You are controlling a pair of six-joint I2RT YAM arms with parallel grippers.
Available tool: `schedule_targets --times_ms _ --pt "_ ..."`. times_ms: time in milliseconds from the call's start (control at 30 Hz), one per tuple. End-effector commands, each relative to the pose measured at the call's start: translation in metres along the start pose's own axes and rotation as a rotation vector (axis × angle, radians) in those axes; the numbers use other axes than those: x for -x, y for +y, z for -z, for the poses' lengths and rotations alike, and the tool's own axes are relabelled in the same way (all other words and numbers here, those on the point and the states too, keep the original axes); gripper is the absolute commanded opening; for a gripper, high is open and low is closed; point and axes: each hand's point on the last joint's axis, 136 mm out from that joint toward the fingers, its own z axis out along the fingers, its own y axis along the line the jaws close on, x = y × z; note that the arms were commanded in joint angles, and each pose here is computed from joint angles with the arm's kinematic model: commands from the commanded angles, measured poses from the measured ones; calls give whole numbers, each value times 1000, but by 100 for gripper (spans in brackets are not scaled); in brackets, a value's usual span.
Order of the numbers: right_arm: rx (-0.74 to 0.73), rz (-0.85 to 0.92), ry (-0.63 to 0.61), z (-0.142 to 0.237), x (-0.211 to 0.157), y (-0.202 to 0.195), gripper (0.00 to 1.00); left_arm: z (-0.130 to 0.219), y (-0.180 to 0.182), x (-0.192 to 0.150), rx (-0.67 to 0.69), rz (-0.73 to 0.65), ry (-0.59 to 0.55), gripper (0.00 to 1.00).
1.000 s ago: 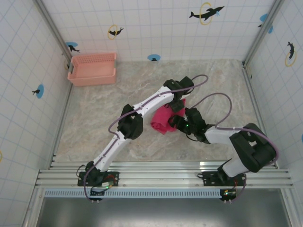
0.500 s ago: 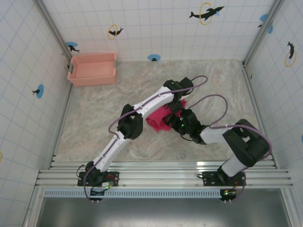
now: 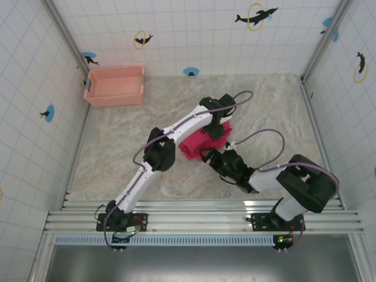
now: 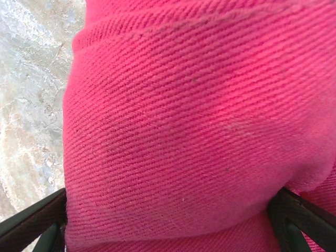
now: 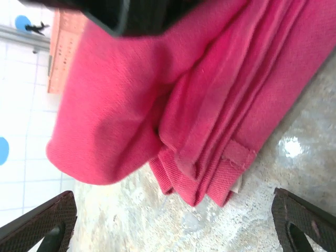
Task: Roll up the long pants
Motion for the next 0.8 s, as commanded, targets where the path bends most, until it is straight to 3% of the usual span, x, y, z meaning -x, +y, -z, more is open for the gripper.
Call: schedule_targets --times_ms 0,167,433,467,533,633,767 --pt "2 32 -107 4 21 10 98 -66 -34 -93 -111 -85 384 97" --pt "16 12 -83 -21 25 16 98 -67 -35 -94 -129 -69 385 97" --pt "39 -205 -58 -79 9 -13 100 -67 -43 -99 -172 -64 398 97" --pt "46 -224 -69 -85 8 -17 96 -68 -46 -102 -185 -62 407 97" --pt "48 -263 -82 -92 6 -25 79 -68 -50 -107 -203 -60 420 97" --pt "55 -278 -100 -99 6 -30 42 -68 -60 -112 -262 -35 422 97" --pt "35 -272 -119 -100 7 -37 24 -55 -60 -101 -326 35 364 97"
